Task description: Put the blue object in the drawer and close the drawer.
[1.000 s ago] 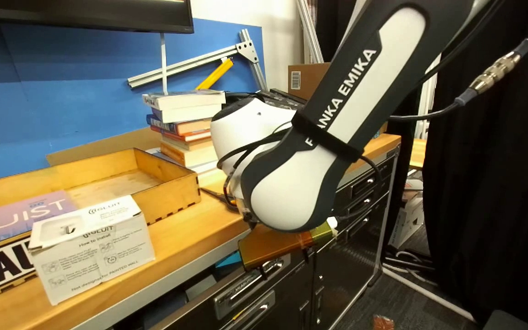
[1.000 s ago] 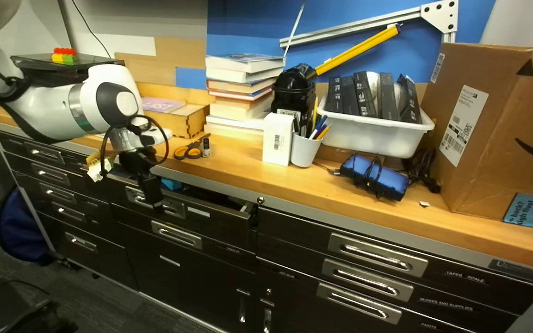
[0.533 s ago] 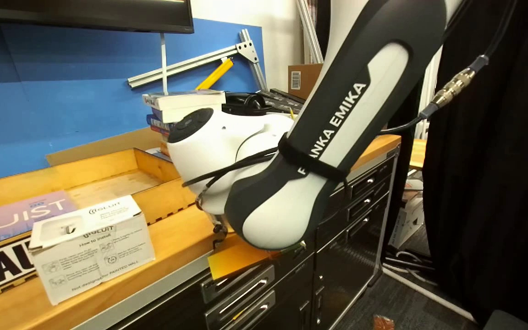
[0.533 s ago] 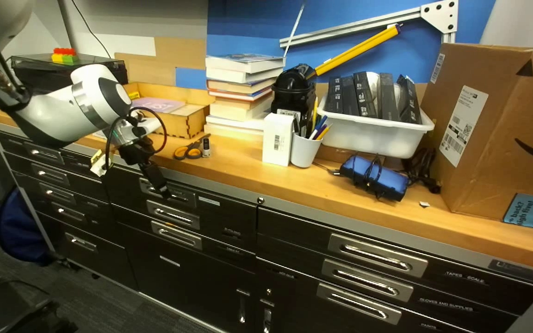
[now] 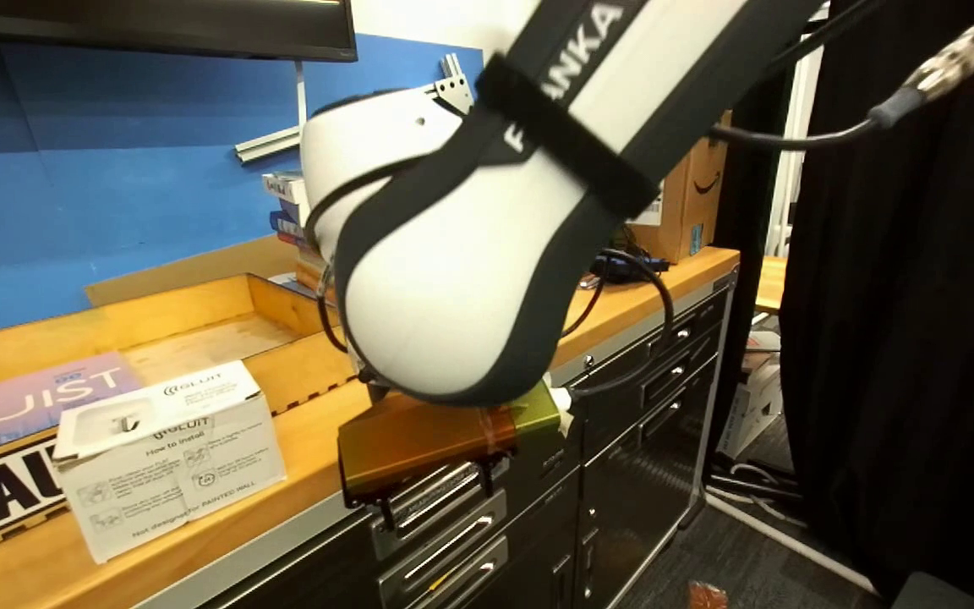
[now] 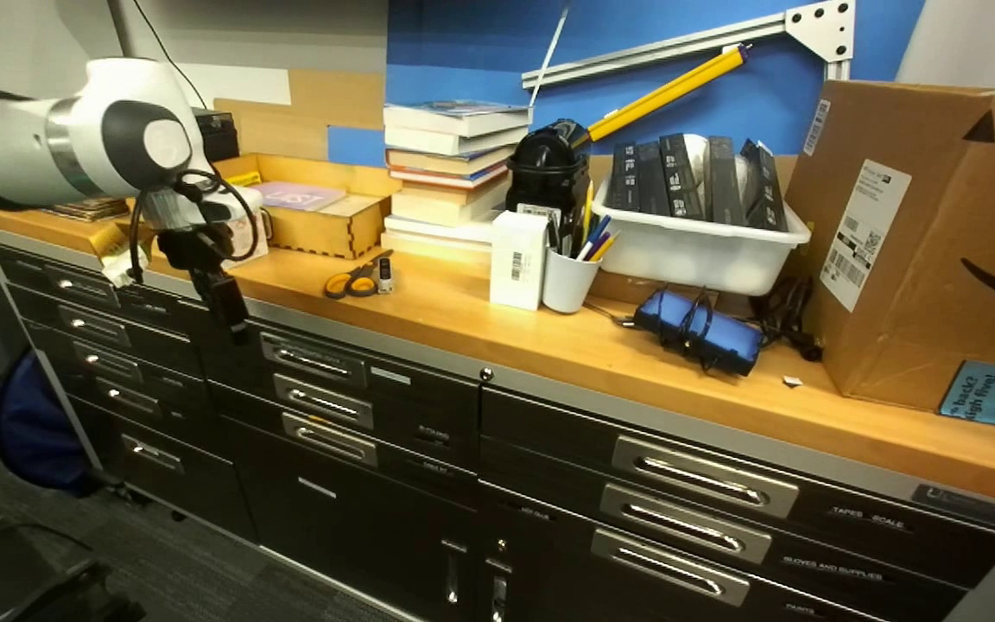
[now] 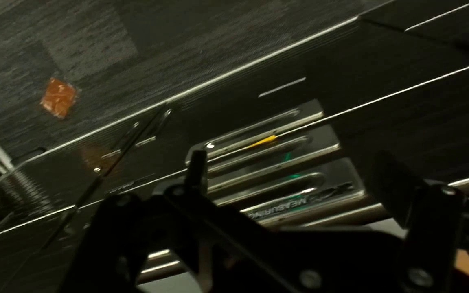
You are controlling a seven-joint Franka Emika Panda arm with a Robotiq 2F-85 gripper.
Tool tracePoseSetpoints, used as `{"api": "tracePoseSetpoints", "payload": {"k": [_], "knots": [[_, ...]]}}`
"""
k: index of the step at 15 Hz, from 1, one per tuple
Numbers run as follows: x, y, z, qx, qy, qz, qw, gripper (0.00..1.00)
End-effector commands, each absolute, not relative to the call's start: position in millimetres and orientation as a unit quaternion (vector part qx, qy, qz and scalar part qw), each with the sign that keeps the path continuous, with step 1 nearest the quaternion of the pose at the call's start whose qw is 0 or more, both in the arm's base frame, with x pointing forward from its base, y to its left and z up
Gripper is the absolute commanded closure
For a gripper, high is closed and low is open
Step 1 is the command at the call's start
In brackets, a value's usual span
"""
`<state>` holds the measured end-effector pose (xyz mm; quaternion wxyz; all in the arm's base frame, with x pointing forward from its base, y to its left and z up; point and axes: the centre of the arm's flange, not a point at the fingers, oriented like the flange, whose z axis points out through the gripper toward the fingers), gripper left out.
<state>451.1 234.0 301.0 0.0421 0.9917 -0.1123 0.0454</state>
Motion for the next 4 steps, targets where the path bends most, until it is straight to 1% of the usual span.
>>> {"api": "tracePoseSetpoints", "payload": {"k": [1,2,4], "knots": [[416.1,228.0,379.7,0.998,-0.056,0.009,-0.031,0.00],[439.2,246.1,322.8,0.996,-0.084,0.029,0.001,0.00],[432.0,256.2,339.0,0.997,-0.064,0.025,-0.018,0.00]]}}
